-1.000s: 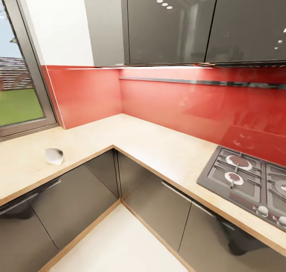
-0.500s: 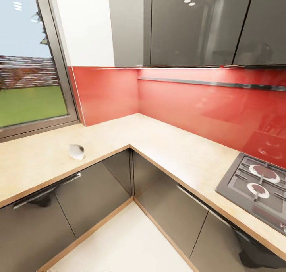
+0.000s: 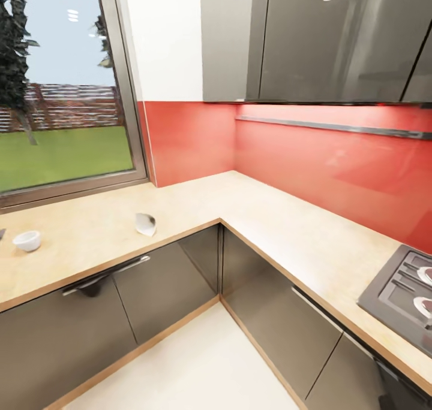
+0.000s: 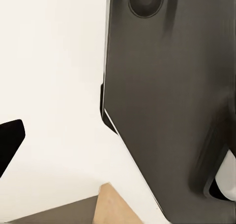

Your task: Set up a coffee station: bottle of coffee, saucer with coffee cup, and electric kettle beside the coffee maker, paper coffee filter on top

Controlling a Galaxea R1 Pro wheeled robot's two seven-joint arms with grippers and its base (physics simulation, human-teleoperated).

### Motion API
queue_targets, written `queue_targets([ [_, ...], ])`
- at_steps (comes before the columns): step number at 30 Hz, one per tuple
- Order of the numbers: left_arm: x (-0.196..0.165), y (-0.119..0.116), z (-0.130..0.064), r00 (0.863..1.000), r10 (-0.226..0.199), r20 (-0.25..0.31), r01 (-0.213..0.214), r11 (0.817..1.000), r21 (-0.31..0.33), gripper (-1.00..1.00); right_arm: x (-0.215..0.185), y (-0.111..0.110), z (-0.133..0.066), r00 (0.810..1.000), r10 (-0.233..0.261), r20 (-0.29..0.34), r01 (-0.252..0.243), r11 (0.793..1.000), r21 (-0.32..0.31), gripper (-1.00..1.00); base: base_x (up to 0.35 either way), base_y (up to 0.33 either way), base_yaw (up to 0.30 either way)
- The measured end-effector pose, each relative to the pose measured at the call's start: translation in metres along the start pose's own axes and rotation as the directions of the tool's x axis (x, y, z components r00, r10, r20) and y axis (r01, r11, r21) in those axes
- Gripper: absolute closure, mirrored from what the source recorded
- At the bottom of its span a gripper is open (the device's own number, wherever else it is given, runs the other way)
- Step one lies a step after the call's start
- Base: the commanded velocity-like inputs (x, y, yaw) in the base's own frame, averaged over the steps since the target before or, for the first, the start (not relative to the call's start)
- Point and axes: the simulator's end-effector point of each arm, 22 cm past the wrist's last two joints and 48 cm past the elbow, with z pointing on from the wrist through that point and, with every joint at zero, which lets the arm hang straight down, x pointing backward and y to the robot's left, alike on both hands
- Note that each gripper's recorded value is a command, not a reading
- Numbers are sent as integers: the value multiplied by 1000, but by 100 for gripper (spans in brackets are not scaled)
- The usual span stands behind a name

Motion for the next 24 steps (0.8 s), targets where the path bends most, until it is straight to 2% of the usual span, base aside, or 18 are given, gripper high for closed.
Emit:
queue_targets([
  [24, 14, 4, -27, 1000, 1, -16, -1, 1000, -1, -100, 13, 2, -28, 1000, 0, -16, 0, 1000, -2, -100, 0, 0, 269],
])
